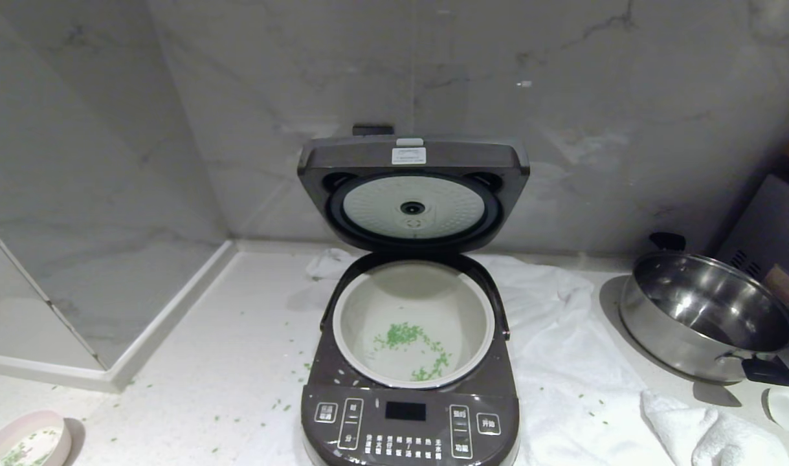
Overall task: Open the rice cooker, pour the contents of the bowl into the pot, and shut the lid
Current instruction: Pour the water from the bowl into the rice cooker
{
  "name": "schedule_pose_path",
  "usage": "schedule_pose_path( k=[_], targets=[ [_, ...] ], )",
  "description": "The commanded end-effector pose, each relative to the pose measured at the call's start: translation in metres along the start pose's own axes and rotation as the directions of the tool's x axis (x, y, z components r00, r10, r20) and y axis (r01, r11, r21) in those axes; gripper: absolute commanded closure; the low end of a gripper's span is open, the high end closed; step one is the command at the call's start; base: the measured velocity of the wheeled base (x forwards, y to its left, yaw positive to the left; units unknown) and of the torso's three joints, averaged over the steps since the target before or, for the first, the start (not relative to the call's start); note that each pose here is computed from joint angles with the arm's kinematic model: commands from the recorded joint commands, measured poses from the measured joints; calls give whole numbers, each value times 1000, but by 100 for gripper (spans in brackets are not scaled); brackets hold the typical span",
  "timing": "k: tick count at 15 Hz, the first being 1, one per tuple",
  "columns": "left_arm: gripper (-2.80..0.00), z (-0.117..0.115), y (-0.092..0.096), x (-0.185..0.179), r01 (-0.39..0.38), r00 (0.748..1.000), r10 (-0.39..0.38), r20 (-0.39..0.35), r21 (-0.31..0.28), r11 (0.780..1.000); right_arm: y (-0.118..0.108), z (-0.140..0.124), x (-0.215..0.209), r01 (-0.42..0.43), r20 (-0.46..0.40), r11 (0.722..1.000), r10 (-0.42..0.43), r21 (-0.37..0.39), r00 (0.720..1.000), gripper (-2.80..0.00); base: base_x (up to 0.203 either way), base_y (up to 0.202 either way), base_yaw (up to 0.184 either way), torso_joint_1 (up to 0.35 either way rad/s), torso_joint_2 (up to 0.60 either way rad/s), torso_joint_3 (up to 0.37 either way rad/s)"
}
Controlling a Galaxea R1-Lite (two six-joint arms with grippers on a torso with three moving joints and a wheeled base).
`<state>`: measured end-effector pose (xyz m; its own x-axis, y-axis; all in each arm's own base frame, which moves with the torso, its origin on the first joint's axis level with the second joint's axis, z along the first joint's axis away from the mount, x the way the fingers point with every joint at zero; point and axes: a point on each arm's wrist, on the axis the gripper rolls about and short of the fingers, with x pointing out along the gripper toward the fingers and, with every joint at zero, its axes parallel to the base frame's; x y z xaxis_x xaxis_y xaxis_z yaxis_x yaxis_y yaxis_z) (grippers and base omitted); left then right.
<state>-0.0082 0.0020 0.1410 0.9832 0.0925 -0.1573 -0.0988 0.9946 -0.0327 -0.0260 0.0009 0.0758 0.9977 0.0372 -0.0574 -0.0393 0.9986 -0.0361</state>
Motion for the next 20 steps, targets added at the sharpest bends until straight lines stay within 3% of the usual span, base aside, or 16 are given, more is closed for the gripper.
schedule_pose_path(
  k=[1,3,5,6,8,10,12,15,18,20],
  targets=[
    [0,25,-3,38,-55,978,52,-202,-10,998,0,0,0,0,-2,1000,0,-1,1000,0,0,0,0,0,0,0],
    [0,38,-2,67,-144,940,126,-316,-34,989,0,0,0,-1,-2,1000,1,-1,1000,0,0,0,0,0,0,0],
    [0,45,6,99,-255,880,213,-425,-43,966,0,0,0,0,-2,1000,0,0,1000,0,0,0,0,0,0,0],
    [0,48,13,113,-314,848,259,-463,-46,948,0,0,0,0,-2,1000,0,-1,1000,0,0,0,0,0,0,0],
    [0,54,38,134,-456,769,371,-521,-40,889,0,0,0,0,-2,1000,0,-1,1000,0,0,0,0,0,0,0],
    [0,54,63,145,-535,693,442,-570,4,845,0,0,0,0,-2,1000,0,-1,1000,0,0,0,0,0,0,0],
    [0,45,78,149,-573,622,459,-634,30,819,0,0,0,0,-2,1000,0,-1,1000,0,0,0,0,0,0,0],
    [0,29,92,160,-598,549,438,-712,31,801,0,0,0,0,-2,1000,0,-1,1000,0,0,0,0,0,0,0],
    [0,17,109,174,-613,500,398,-769,11,790,0,0,0,0,-2,1000,0,-1,1000,0,0,0,0,0,0,0],
    [0,12,125,175,-656,462,407,-788,5,755,0,0,0,0,-2,1000,0,-1,1000,0,0,0,0,0,0,0]
  ],
)
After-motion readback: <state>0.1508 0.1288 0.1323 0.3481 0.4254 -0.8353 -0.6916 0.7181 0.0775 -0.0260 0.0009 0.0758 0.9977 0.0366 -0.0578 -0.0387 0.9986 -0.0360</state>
